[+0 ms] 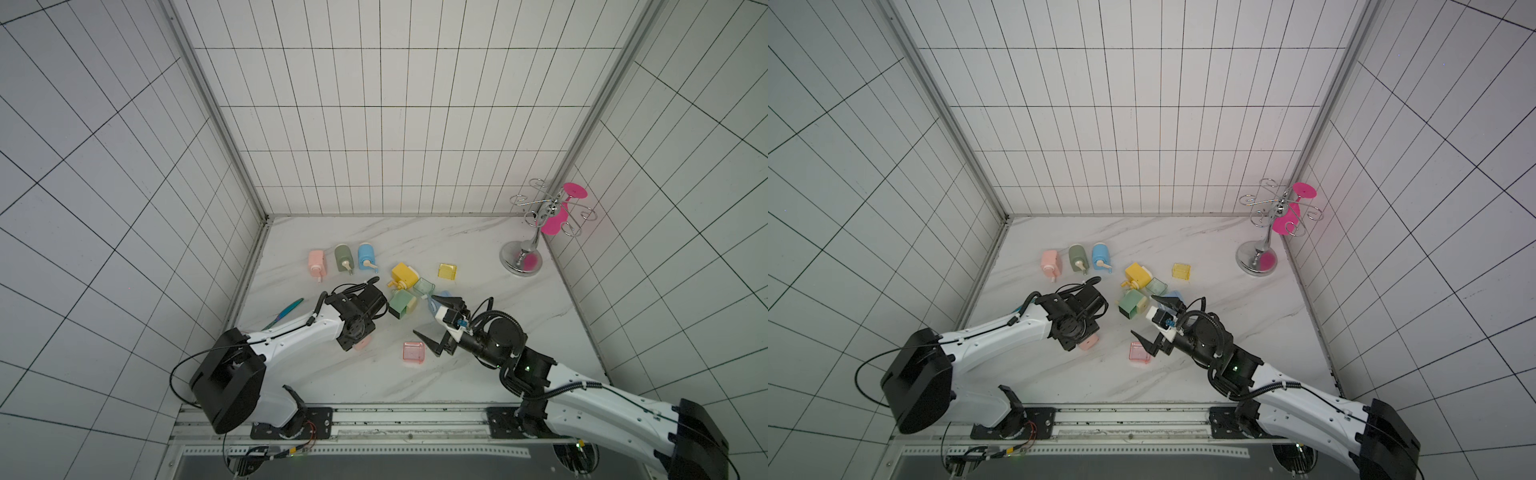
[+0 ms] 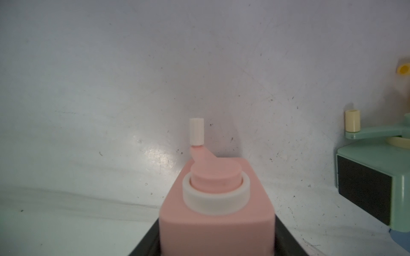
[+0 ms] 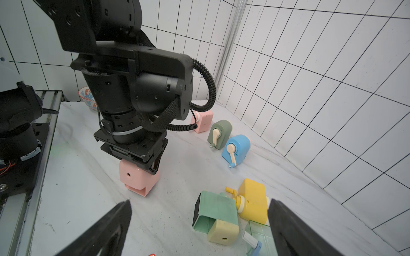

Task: Put the tray back into the pencil sharpener
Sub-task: Place the pencil sharpener at the center of the board.

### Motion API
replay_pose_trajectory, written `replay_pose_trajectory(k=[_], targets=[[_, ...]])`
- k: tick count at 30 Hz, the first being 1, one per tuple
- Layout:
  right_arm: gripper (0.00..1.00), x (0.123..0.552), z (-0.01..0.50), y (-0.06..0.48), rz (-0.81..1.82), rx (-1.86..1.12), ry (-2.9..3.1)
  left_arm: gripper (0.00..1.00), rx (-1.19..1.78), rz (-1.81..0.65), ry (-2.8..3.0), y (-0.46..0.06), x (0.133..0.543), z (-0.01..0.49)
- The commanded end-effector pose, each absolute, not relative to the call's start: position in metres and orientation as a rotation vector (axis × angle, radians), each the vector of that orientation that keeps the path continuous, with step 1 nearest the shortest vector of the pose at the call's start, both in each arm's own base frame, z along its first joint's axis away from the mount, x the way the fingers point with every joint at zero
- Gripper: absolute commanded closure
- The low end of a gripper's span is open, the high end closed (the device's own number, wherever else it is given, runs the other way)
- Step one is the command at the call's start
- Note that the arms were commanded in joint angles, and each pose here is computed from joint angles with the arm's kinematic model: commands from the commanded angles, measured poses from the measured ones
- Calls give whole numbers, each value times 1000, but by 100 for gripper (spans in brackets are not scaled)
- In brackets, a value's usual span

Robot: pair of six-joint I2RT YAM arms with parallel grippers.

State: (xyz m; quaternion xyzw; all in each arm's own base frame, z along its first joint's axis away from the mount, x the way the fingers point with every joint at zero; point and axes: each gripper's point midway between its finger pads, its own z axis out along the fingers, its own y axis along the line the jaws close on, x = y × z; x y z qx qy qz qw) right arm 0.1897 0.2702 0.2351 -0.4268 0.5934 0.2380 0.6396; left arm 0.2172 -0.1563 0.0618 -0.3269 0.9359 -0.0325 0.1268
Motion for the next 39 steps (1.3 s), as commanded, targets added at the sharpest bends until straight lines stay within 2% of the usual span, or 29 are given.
replay_pose_trajectory(k=[1, 3, 5, 8, 10, 18, 22, 25, 29, 34, 39], targets=[[1, 190, 228, 266, 523, -967, 1361, 55, -936, -85, 2712, -159, 223, 66], [1, 190, 228, 265, 517, -966, 1358, 51, -927, -75, 2720, -159, 223, 64], [1, 190, 228, 264, 514, -966, 1358, 39, -919, -68, 2719, -159, 224, 65], [1, 190, 228, 264, 512, -966, 1360, 35, -892, -86, 2713, -161, 227, 68], [0, 190, 227, 264, 511, -969, 1365, 20, -878, -95, 2699, -161, 230, 73], [1, 189, 224, 265, 526, -976, 1425, 17, -778, -229, 2621, -170, 240, 112], [9, 183, 218, 268, 544, -969, 1582, 17, -655, -345, 2450, -163, 259, 166], [12, 166, 216, 278, 626, -917, 1703, 6, -481, -460, 2267, -140, 282, 207], [14, 158, 198, 298, 646, -892, 1885, 3, -341, -605, 2031, -102, 292, 244], [8, 155, 178, 349, 572, -996, 2024, 3, -434, -575, 1971, -46, 300, 236], [3, 165, 157, 391, 494, -1035, 2095, 3, -519, -566, 2017, -19, 303, 215]])
